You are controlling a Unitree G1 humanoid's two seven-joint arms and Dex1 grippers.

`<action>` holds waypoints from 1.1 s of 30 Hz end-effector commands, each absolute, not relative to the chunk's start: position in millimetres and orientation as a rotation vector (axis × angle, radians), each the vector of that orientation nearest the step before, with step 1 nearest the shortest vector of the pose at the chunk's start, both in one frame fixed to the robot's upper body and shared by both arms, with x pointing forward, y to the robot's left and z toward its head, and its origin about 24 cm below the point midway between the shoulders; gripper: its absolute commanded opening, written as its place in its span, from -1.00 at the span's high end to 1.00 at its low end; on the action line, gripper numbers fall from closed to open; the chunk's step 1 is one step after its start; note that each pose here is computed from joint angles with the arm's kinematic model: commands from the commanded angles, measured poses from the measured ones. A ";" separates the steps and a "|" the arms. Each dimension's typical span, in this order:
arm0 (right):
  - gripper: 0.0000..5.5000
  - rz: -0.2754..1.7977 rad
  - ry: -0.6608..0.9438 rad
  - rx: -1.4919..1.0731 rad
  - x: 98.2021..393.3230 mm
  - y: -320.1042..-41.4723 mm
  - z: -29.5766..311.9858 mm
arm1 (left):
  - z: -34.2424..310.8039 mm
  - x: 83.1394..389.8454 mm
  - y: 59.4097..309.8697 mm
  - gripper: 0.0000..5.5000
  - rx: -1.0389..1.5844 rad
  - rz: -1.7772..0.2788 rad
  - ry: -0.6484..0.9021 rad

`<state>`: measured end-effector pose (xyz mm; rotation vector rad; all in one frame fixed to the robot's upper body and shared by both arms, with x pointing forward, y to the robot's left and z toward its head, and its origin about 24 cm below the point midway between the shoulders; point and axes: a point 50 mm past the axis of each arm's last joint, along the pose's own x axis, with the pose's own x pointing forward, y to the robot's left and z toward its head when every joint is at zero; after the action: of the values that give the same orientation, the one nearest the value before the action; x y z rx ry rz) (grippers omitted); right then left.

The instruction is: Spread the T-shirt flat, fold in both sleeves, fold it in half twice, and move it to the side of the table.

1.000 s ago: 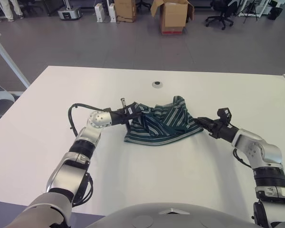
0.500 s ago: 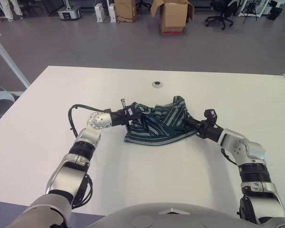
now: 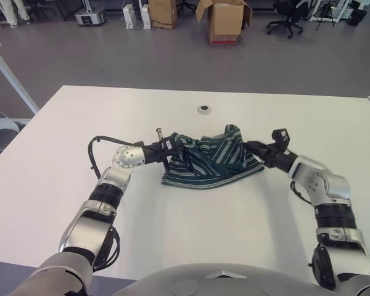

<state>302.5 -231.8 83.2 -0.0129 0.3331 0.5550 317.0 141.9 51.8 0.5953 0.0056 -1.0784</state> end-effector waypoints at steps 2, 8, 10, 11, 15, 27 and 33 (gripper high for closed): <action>0.39 0.693 0.153 -0.937 310.3 -240.3 110.1 | 51.0 315.7 148.0 0.99 0.639 -1.068 0.014; 0.39 1.161 -0.266 -1.635 295.8 -222.6 104.5 | 49.5 314.6 152.6 0.99 0.646 -1.044 0.014; 0.39 1.252 -0.321 -1.742 294.2 -224.2 98.2 | 49.3 314.7 151.2 0.99 0.647 -1.044 0.010; 0.39 1.271 -0.336 -1.799 296.5 -225.8 94.8 | 49.1 314.3 150.8 0.99 0.646 -1.044 0.008; 0.39 1.318 -0.436 -1.997 308.8 -227.4 83.4 | 48.5 313.1 151.8 0.99 0.647 -1.046 0.007; 0.39 1.328 -0.723 -2.072 330.1 -212.4 81.7 | 47.6 311.9 149.4 0.99 0.638 -1.042 0.004; 0.39 1.340 -0.805 -2.083 329.8 -218.3 87.0 | 48.1 312.5 146.8 0.99 0.635 -1.048 0.000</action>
<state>324.7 -218.1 75.0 -2.0510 -0.7456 1.3584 311.8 149.1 47.2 0.6199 0.0012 -1.0437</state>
